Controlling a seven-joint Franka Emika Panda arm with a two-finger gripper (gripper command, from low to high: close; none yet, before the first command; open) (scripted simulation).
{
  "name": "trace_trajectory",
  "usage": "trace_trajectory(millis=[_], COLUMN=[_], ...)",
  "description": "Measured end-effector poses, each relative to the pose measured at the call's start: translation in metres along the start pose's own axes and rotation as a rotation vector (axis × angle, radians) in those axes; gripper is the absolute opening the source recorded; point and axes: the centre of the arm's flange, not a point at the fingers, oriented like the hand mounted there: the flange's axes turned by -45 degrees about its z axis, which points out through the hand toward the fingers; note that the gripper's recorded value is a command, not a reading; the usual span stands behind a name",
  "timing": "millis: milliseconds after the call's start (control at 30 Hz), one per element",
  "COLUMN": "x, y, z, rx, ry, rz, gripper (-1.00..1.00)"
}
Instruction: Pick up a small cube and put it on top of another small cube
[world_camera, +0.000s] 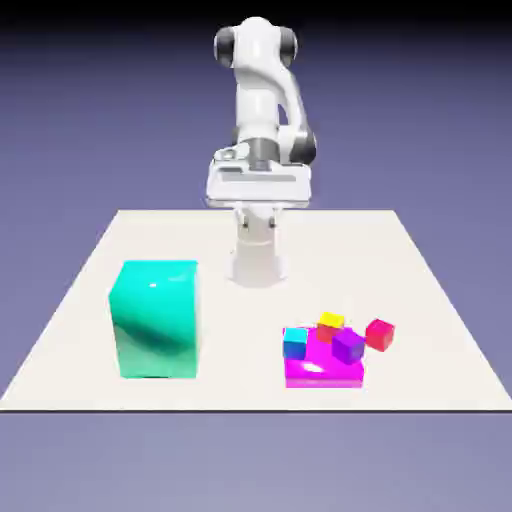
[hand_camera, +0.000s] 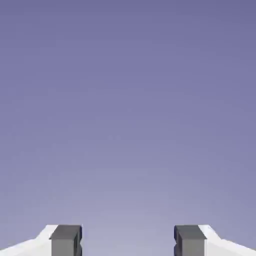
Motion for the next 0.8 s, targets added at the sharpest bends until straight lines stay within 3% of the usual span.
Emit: trace_trajectory(millis=[367,800], x=[-0.045,-0.180], y=[-0.155,-0.325], z=[0.086,0.127], rx=[0.245,0.680], ry=[-0.261,-0.363], rz=[-0.993,-2.169], gripper=[0.00,0.00])
